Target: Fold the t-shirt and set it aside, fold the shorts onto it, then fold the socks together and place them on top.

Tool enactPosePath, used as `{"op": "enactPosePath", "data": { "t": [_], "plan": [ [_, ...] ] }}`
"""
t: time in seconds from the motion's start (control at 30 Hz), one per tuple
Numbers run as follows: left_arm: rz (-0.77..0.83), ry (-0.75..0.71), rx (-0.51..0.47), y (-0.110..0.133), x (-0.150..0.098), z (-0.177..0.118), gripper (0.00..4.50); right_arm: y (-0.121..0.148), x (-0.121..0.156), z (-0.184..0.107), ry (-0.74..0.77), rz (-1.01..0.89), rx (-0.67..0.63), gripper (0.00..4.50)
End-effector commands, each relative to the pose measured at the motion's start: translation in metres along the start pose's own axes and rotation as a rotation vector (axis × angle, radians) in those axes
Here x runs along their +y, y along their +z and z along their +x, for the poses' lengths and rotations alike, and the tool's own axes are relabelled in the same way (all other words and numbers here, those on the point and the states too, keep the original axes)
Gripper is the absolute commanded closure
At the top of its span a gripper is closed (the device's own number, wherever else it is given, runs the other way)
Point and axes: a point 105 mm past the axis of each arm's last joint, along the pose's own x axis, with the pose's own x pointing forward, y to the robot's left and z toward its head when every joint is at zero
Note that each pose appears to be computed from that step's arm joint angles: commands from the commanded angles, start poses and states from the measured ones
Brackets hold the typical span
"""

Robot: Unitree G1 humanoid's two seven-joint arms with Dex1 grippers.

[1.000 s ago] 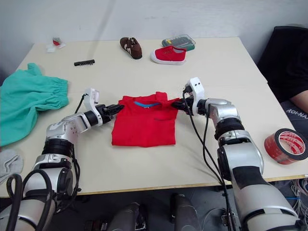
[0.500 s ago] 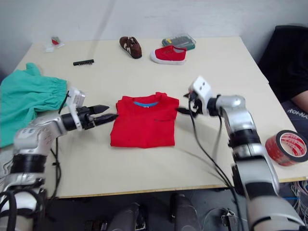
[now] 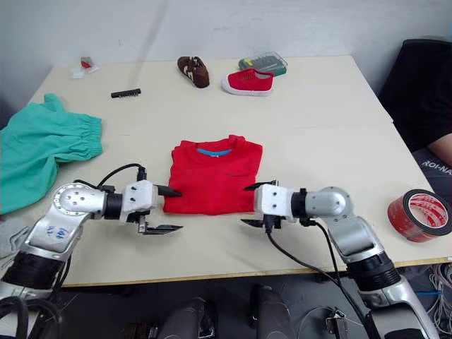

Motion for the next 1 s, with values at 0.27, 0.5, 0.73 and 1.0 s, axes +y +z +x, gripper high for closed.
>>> {"op": "enactPosePath", "data": {
  "t": [0.27,0.5,0.73,1.0],
  "plan": [
    [0.050,-0.002,0.011,-0.006,0.006,0.009,2.23,-0.013,-0.023,0.001,-0.103,-0.060,0.040,2.60],
    [-0.015,-0.113,-0.081,0.005,-0.014,0.008,4.44,0.001,0.000,-0.009,-0.022,-0.016,-0.028,4.50],
    [-0.113,-0.333,-0.146,0.022,-0.068,-0.013,4.48,0.016,0.043,-0.039,0.112,-0.037,-0.043,4.50],
    [-0.173,-0.303,-0.114,0.001,-0.099,-0.004,4.48,0.018,0.072,-0.053,0.064,0.072,-0.006,4.50]
  ]
}}
